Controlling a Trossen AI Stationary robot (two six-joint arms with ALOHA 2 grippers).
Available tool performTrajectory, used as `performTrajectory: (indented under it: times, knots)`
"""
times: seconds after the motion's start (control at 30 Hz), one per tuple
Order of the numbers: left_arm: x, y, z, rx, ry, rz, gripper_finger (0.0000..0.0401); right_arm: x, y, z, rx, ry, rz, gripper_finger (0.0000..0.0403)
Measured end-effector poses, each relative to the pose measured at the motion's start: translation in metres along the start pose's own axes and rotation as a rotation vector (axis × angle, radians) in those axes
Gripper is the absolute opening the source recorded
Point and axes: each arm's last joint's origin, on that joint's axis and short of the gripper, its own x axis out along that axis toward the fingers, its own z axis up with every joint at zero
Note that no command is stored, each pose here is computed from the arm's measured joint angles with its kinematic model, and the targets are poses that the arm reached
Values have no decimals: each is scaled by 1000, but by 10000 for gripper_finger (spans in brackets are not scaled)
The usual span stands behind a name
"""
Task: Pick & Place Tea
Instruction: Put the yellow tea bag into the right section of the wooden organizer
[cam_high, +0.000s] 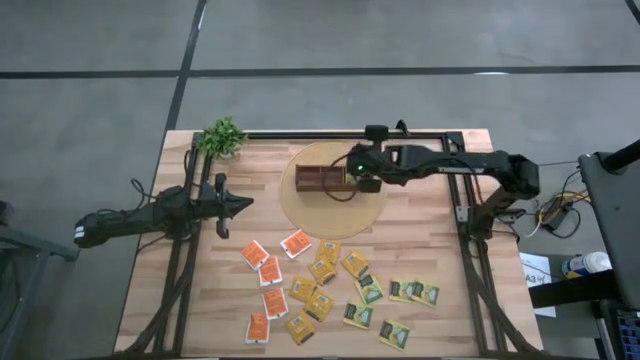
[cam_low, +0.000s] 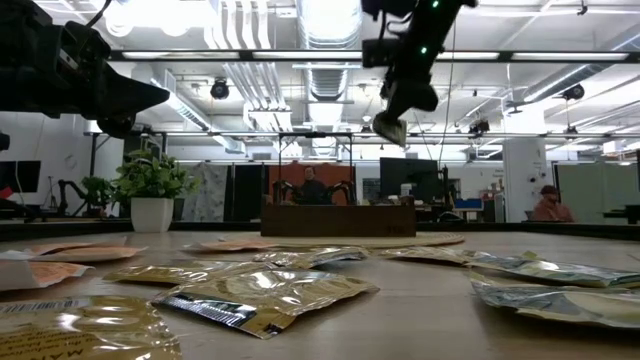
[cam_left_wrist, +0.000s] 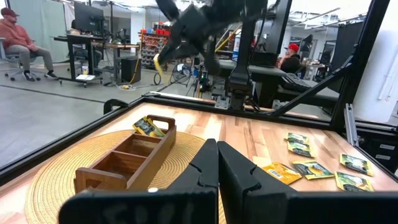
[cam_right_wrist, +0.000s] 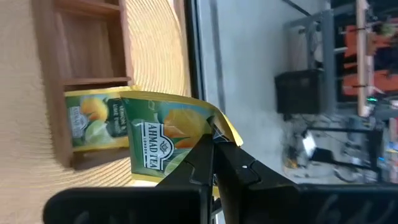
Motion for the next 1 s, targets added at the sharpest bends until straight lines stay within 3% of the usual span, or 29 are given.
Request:
performTrajectory:
  times: [0.4, 1.0]
  knots:
    - [0, 0, 0, 0, 0, 0, 0, 42, 36, 11, -58, 95, 26, 8]
    - [0, 0, 0, 0, 0, 0, 0, 76, 48, 7, -47, 162, 22, 8]
